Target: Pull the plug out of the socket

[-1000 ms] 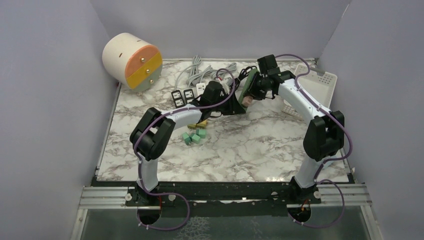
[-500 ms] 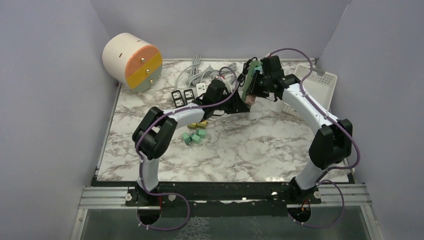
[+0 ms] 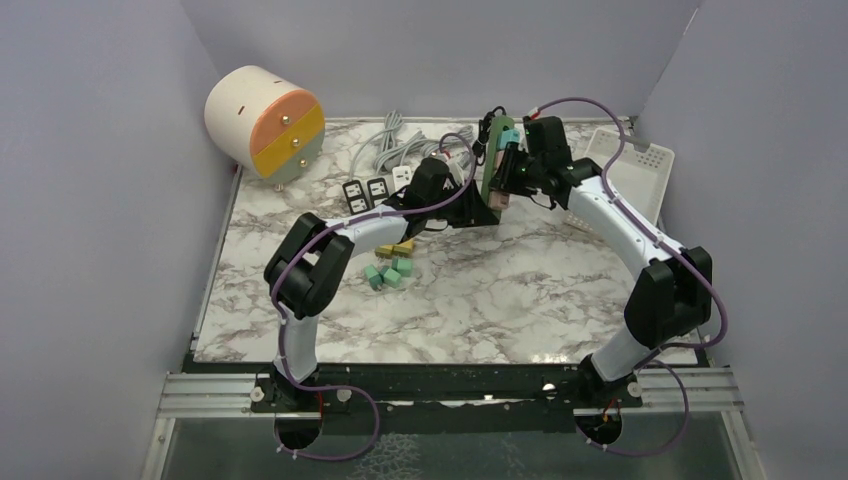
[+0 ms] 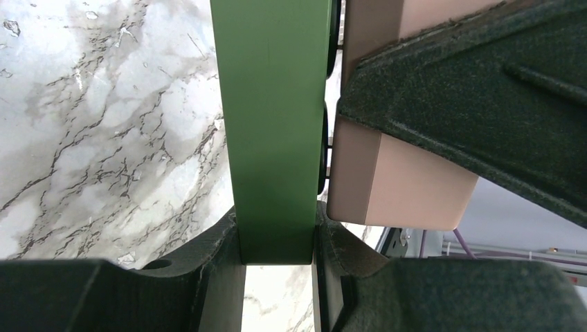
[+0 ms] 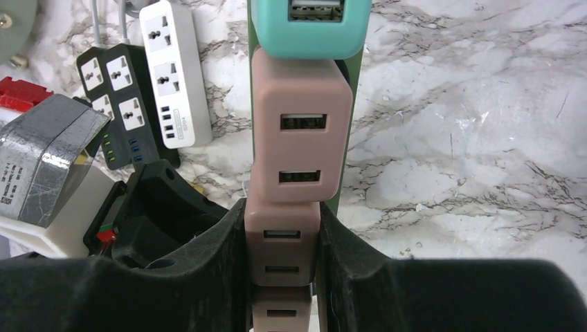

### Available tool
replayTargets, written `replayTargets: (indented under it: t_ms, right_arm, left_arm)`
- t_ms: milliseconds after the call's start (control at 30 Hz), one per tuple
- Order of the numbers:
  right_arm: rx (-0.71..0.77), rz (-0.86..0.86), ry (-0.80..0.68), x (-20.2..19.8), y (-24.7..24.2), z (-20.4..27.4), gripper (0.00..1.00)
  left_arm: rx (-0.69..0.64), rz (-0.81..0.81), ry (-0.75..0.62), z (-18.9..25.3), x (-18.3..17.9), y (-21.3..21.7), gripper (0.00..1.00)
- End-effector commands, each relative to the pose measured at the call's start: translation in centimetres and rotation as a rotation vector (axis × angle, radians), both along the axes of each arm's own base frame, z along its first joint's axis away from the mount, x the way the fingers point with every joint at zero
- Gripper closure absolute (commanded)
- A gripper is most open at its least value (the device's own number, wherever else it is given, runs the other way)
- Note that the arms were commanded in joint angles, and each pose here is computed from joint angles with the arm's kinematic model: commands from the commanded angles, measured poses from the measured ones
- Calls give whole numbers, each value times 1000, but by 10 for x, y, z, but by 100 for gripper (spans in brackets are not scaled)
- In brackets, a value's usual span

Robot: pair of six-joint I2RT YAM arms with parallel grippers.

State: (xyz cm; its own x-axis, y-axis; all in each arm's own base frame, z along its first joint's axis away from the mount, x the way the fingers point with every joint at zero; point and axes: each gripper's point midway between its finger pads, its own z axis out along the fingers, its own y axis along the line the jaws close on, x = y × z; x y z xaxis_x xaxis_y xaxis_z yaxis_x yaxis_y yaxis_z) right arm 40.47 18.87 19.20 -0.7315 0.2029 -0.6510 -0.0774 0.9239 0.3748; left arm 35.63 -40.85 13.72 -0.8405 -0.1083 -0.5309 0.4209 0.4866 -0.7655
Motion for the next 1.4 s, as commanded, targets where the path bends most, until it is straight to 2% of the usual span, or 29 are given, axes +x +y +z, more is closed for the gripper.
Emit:
replayTargets:
  t_ms: [0, 133, 233, 333, 467, 533, 600, 767, 833, 933, 1000, 1233, 1367]
  right_arm:
    - [99, 120, -158, -11, 21, 53, 99]
    - [324, 426, -236, -46, 66, 69, 99]
    - [383, 505, -240, -53, 78, 71, 99]
    - [274, 401, -223, -32, 66, 63, 99]
    - [-59, 159, -225, -5, 32, 50, 99]
    - [-84, 140, -224, -7, 26, 47, 99]
    - [-11, 233, -275, -16, 39, 55, 99]
    - [342, 672, -355, -74, 86, 86, 99]
    - [411, 779, -355, -90, 96, 90, 99]
    - [439, 853, -349, -97, 101, 91, 99]
    - [406, 826, -352, -89, 99, 90, 99]
    - [77, 459, -371, -33, 51, 78, 99]
    - [61, 417, -367, -42, 38, 76, 99]
  left_arm:
    - [47, 131, -29, -12, 37, 23, 100]
    - [42, 139, -31, -10, 41, 27, 100]
    - [41, 140, -36, -8, 42, 29, 100]
    - [56, 143, -44, -8, 44, 31, 100]
    - [70, 148, -56, -6, 45, 33, 100]
    - [71, 149, -58, -5, 46, 33, 100]
    - [72, 150, -57, -6, 47, 33, 100]
    - [70, 154, -55, -6, 49, 36, 100]
    - [72, 156, -58, -5, 50, 38, 100]
    - [71, 156, -61, -4, 51, 40, 100]
    - [73, 158, -61, -3, 51, 41, 100]
    - [73, 161, -63, -2, 52, 43, 100]
    - [72, 161, -71, 1, 55, 45, 100]
